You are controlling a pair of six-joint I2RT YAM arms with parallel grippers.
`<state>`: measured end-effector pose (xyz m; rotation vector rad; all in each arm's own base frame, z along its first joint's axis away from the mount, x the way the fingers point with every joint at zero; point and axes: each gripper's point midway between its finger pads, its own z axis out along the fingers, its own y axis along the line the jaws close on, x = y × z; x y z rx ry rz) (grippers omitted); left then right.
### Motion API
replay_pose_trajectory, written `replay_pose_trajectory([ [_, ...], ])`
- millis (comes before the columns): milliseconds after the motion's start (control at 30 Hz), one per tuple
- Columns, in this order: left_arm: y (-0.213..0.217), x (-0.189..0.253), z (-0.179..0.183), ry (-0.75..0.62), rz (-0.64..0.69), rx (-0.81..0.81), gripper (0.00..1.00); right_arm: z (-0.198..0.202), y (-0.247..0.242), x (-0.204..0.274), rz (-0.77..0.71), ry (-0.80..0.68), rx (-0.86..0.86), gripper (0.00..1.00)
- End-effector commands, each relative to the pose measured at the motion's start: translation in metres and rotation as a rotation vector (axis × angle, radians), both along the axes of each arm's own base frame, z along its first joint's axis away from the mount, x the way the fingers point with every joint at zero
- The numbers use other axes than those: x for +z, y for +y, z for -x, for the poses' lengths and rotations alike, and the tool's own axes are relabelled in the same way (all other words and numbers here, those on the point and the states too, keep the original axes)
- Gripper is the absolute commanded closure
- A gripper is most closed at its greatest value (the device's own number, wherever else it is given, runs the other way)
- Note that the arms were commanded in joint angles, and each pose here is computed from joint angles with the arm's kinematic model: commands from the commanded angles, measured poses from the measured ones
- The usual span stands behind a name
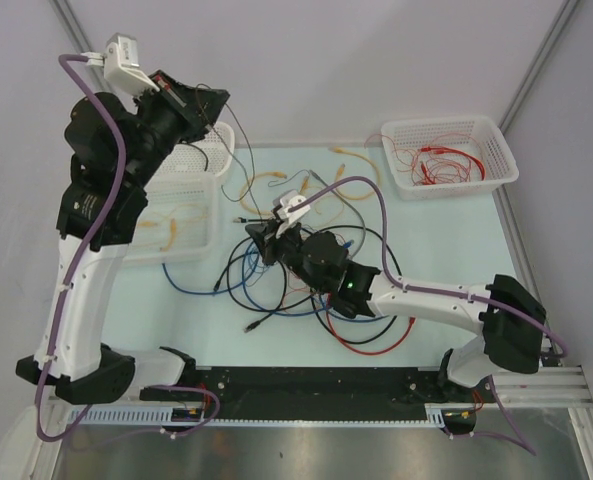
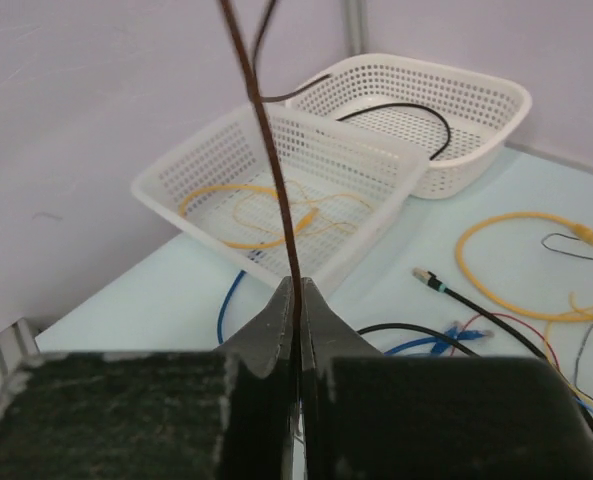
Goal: Untangle the cables
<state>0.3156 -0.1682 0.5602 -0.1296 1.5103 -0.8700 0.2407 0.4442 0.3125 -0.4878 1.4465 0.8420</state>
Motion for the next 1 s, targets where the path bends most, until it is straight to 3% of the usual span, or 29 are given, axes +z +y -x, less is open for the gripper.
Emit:
replay_pose_trajectory([
  [0,0.014,-0.002,0.007,-0.023,-0.041,0.054,1.00,0.000,-0.030,0.039,-0.093,0.036,-0.070,1.00],
  [33,0.024,-0.007,0.003,-0.018,-0.059,0.112,1.00,0.003,-0.037,0.031,-0.042,0.064,-0.076,1.00],
  [100,0.032,-0.032,-0.009,0.028,-0.123,0.164,0.98,0.011,-0.063,0.059,-0.079,0.092,-0.085,1.00],
  [167,0.044,-0.063,-0.021,0.088,-0.183,0.224,0.86,0.021,-0.092,0.069,-0.046,0.132,-0.094,1.00],
  [200,0.047,-0.076,-0.026,0.111,-0.204,0.237,0.68,0.024,-0.103,0.087,-0.072,0.144,-0.094,1.00],
  [267,0.051,-0.110,-0.035,0.174,-0.253,0.251,0.51,0.024,-0.128,0.085,-0.016,0.196,-0.129,1.00],
  [300,0.053,-0.121,-0.036,0.198,-0.270,0.256,0.32,0.028,-0.141,0.099,-0.047,0.206,-0.134,1.00],
  [400,0.057,-0.156,-0.040,0.268,-0.304,0.275,0.01,0.032,-0.162,0.120,-0.055,0.221,-0.152,1.00],
  [567,0.067,-0.182,-0.036,0.301,-0.334,0.322,0.00,0.034,-0.172,0.133,-0.042,0.239,-0.172,1.00],
  [633,0.063,-0.171,-0.026,0.255,-0.302,0.283,0.00,0.032,-0.169,0.132,-0.039,0.245,-0.177,1.00],
  [700,0.042,-0.160,-0.017,0.130,-0.228,0.169,0.00,0.030,-0.167,0.137,-0.045,0.249,-0.175,1.00],
  [733,0.024,-0.137,0.010,0.010,-0.171,0.039,0.01,0.028,-0.164,0.133,-0.029,0.260,-0.173,1.00],
  [833,-0.006,-0.113,0.049,-0.239,-0.035,-0.153,0.00,0.026,-0.162,0.138,-0.034,0.271,-0.168,1.00],
  [967,-0.040,-0.103,0.079,-0.370,-0.028,-0.329,0.00,0.024,-0.159,0.144,-0.051,0.291,-0.150,1.00],
])
